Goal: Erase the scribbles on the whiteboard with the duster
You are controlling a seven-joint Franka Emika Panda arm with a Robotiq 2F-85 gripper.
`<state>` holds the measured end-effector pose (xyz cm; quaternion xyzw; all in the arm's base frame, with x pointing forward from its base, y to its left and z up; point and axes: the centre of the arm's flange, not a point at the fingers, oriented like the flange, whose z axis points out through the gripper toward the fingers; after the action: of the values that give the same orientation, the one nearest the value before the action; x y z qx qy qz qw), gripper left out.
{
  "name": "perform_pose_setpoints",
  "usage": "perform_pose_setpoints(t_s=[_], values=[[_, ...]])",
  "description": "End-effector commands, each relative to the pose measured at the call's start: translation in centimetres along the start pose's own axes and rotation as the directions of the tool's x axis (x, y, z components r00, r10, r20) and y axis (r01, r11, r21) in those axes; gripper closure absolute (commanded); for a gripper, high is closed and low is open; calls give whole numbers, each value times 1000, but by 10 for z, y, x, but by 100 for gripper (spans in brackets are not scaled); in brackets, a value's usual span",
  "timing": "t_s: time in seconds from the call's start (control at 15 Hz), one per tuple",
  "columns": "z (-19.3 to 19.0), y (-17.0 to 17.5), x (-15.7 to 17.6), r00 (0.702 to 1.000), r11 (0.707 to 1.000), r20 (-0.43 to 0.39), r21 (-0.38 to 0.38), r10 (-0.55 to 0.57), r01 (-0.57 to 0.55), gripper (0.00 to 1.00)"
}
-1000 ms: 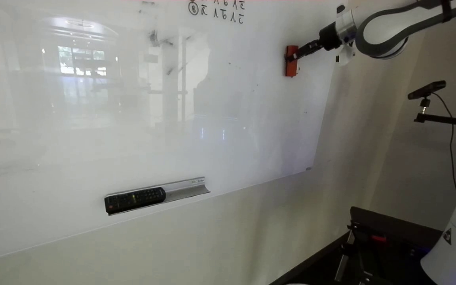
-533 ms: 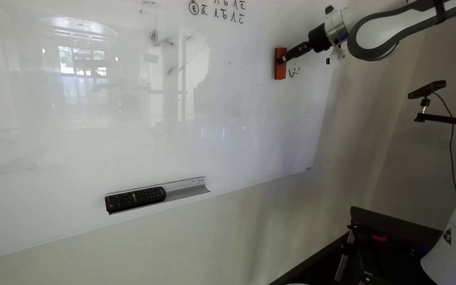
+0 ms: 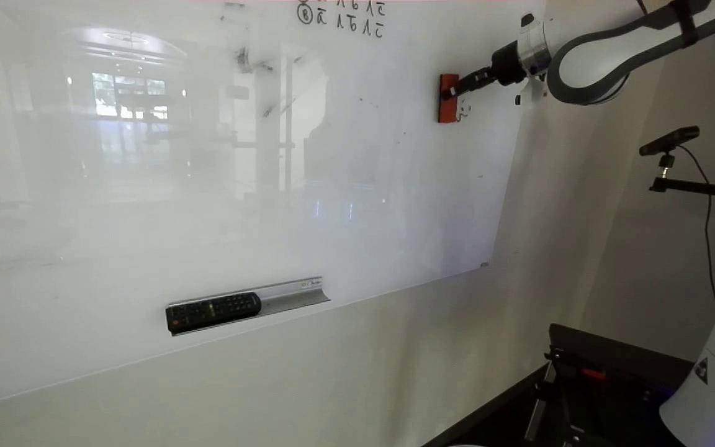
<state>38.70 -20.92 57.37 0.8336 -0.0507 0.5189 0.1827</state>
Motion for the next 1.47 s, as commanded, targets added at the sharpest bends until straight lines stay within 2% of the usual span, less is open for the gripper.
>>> perform_pose_setpoints(t_s=[0.0,0.4,0.53,0.93,1.4], values=[[-4,47,-3,997,990,-31,-116,76,-79,70],[-24,105,-20,984,954,-45,-241,171,-177,70],[-21,112,-22,981,946,-45,-261,187,-192,70],[7,77,-21,982,960,-14,-206,188,-187,70],[30,3,-18,993,990,30,-86,117,-114,70]])
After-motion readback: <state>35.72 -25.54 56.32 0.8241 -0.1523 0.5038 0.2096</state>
